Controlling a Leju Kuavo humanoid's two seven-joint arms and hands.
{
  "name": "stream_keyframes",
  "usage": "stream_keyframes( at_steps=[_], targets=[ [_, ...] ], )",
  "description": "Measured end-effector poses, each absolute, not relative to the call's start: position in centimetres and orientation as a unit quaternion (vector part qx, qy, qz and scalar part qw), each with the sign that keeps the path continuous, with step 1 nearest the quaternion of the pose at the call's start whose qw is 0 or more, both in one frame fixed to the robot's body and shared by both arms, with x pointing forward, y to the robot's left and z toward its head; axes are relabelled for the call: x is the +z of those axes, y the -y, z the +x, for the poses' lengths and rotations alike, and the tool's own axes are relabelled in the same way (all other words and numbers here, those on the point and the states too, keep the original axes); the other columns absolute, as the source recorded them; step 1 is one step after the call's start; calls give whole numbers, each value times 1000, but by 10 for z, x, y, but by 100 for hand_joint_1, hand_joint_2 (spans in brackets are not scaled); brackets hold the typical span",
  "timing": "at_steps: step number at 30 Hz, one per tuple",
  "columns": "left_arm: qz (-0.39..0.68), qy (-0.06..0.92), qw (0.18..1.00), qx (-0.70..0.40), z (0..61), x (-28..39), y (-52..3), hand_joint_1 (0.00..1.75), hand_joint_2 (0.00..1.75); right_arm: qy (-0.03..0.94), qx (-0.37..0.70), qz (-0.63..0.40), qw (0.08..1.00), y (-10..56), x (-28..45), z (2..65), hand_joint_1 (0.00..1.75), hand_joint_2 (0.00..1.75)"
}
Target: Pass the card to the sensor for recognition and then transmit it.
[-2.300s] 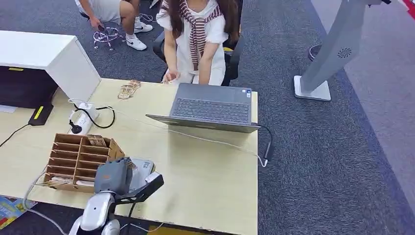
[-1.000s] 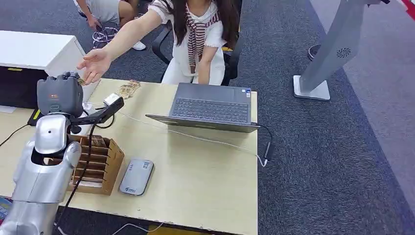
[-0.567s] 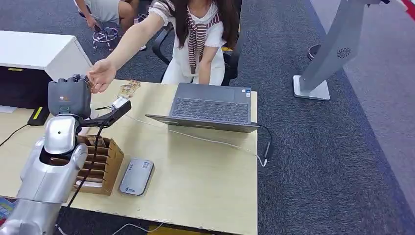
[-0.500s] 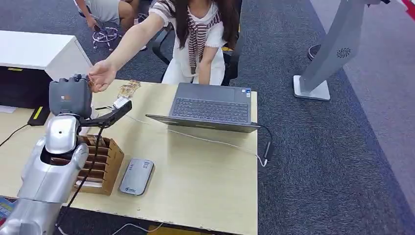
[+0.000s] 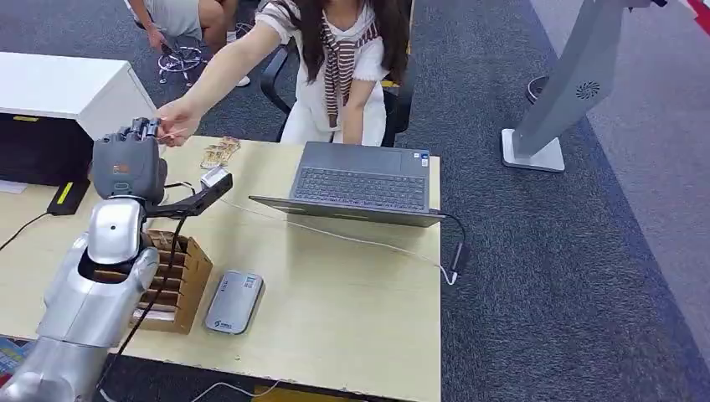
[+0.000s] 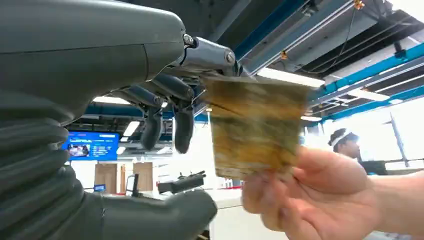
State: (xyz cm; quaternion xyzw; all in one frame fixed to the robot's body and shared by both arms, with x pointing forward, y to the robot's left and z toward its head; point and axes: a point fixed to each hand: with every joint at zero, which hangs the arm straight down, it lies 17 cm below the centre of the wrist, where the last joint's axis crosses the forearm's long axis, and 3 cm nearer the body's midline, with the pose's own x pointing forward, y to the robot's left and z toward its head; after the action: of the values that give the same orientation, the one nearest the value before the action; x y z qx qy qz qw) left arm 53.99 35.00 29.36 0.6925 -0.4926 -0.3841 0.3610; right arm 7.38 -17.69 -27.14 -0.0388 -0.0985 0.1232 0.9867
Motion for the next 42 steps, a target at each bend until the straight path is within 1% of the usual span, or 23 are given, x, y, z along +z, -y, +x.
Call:
stream_keyframes(
  at_steps=[3,7,10,13,17,24,29,34,39,42],
  targets=[
    [682,514,347,-389,540,295,-336,0,175,98,120,-39,987,177,-271,74,0,0],
    [650,566,327,-388,526,291,-300,0,175,98,110,-46,988,180,-272,74,0,0],
    [618,613,314,-379,499,284,-267,0,175,99,94,-49,990,182,-272,74,0,0],
    [588,656,301,-365,456,274,-239,0,175,100,70,-56,991,185,-272,75,0,0],
    [565,677,314,-352,411,253,-226,0,175,98,51,-59,992,187,-272,73,0,0],
    [542,693,312,-358,375,239,-215,0,175,98,20,-65,993,191,-272,72,0,0],
    [531,708,308,-350,328,223,-216,0,175,90,-12,-77,993,197,-273,68,0,0],
    [521,695,332,-368,306,203,-228,0,175,88,-33,-81,992,200,-273,67,0,0],
    [527,657,373,-390,299,181,-267,0,175,83,-46,-86,992,203,-274,64,0,0],
    [522,614,408,-429,292,154,-299,0,175,81,-49,-85,992,202,-274,63,0,0]
  ],
)
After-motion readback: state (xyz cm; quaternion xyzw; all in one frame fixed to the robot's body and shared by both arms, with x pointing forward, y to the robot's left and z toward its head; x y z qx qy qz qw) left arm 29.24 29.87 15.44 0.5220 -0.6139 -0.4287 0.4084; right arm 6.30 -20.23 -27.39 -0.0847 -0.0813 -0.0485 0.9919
